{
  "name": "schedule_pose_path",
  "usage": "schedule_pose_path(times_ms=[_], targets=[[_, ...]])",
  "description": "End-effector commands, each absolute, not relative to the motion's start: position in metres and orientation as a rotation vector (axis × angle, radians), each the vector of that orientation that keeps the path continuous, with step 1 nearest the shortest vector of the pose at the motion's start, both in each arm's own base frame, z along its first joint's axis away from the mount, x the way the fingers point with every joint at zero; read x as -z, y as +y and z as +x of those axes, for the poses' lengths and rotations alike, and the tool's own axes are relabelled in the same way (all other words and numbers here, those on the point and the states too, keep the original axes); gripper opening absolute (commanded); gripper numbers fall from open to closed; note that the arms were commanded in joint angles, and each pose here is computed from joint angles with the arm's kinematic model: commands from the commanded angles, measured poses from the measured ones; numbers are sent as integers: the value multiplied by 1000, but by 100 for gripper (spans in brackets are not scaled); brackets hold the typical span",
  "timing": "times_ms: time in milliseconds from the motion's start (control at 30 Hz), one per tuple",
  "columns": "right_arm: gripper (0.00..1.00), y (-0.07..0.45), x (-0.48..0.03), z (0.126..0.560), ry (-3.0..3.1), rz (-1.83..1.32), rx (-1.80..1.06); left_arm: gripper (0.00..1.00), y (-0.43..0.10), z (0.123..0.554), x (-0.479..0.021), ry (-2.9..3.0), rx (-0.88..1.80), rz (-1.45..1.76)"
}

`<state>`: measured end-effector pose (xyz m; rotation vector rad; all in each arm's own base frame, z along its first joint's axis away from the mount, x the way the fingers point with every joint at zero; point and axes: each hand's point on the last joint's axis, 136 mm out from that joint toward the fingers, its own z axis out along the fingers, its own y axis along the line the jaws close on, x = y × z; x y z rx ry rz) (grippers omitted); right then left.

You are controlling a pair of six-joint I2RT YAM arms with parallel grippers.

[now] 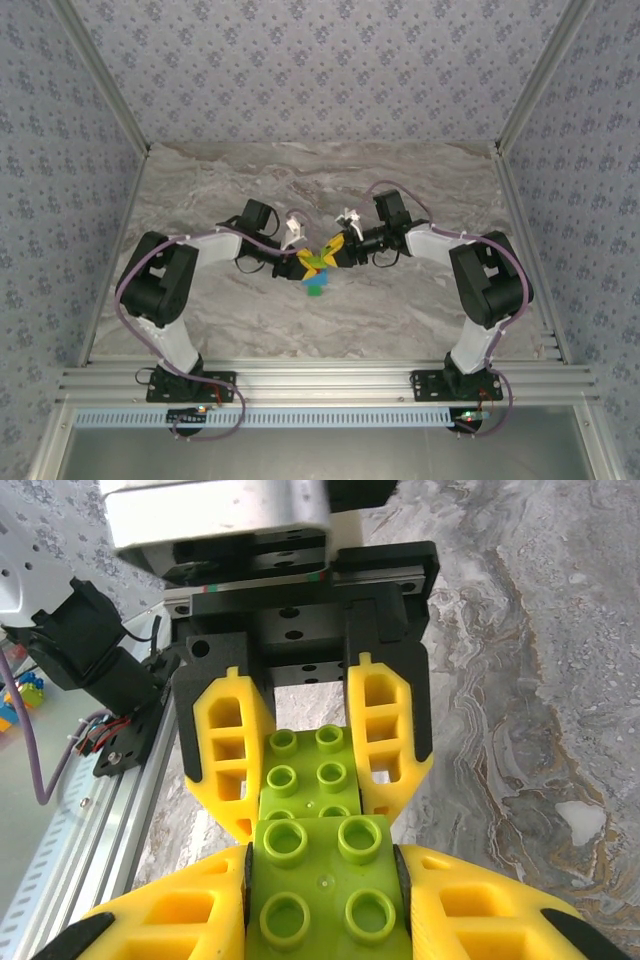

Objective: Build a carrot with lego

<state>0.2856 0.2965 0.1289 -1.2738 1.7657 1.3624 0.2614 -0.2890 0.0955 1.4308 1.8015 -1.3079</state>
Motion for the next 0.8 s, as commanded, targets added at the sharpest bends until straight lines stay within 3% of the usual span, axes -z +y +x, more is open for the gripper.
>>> schedule_pose_path(times_ms=[0,767], targets=[[22,293,-117,276,1824,-1258,-1438,2,-289,264,-112,1725,1404,1442],[21,300,-99,268,1893,-1270,-1430,0,-288,274,-112,1735,1339,1407]])
